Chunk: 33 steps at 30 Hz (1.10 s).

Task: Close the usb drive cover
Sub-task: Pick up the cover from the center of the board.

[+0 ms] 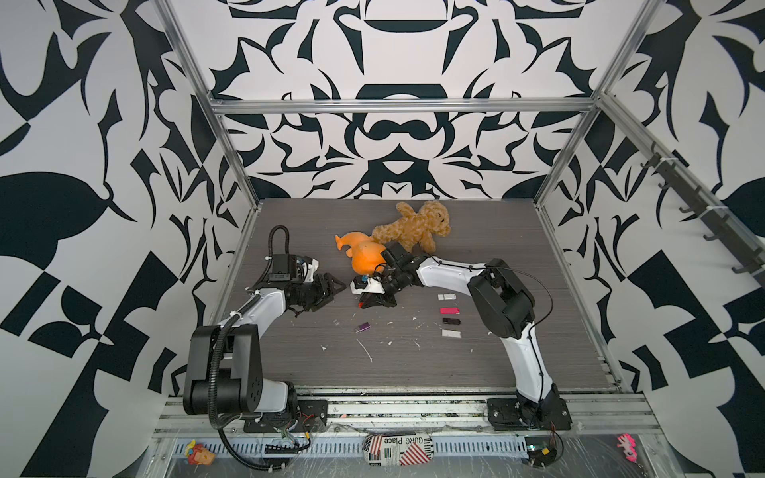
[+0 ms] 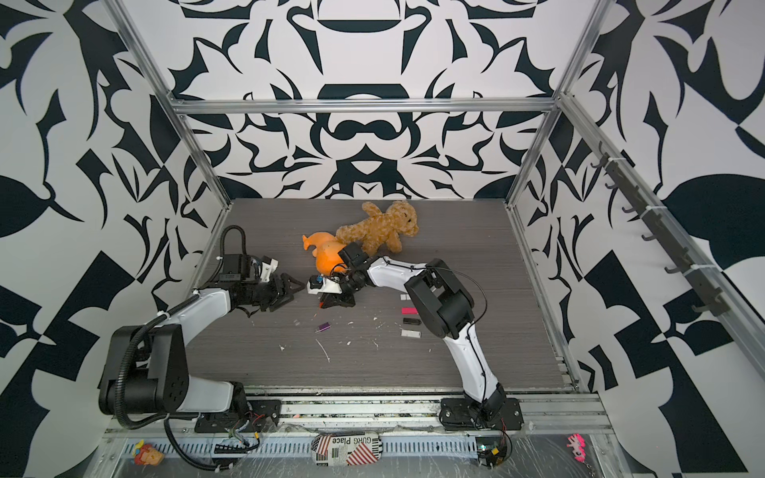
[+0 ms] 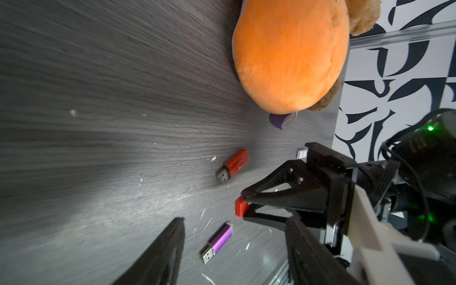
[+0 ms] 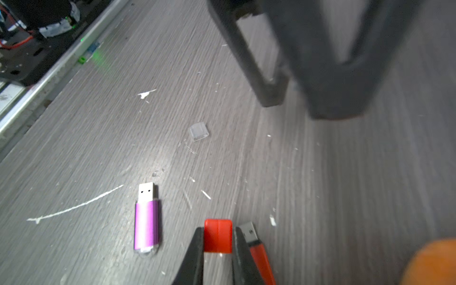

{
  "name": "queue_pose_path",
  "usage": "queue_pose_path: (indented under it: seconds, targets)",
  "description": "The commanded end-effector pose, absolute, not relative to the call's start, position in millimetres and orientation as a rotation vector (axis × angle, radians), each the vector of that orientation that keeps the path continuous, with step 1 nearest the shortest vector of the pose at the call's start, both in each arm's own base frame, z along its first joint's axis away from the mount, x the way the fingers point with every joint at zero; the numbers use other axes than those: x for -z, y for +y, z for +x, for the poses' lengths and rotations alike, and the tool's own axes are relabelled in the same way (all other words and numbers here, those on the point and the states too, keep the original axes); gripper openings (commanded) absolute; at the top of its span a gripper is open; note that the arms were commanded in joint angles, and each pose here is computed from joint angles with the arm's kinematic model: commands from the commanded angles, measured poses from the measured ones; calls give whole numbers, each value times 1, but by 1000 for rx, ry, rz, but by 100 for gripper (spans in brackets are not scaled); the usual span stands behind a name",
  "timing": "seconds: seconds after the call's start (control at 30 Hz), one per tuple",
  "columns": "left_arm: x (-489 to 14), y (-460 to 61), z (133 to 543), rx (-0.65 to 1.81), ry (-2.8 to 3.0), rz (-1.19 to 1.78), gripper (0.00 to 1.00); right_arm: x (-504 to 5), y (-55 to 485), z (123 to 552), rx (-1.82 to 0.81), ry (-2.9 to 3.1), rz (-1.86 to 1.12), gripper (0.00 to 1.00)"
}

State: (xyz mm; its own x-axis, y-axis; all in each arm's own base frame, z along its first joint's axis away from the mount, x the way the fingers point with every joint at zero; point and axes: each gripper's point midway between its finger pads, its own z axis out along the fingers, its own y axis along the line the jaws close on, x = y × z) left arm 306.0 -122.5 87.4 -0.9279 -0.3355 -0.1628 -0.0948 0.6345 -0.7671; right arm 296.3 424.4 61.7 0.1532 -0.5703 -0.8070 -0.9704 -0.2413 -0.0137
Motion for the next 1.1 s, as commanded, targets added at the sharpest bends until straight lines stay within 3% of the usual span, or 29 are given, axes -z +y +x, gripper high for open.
queue_pose_path:
  seconds: [0.0, 0.4, 1.07]
  targets:
    - [-87, -140, 298, 1324, 2553, -299, 64, -98, 427, 307, -987, 1396, -1771, 17]
    - [-86, -170, 301, 1502, 2493, -232, 53, -109, 420, 313, -1027, 1356, -1665, 17]
    - [-76, -188, 307, 1560, 2503, -233, 36, -114, 423, 313, -1095, 1353, -1606, 17]
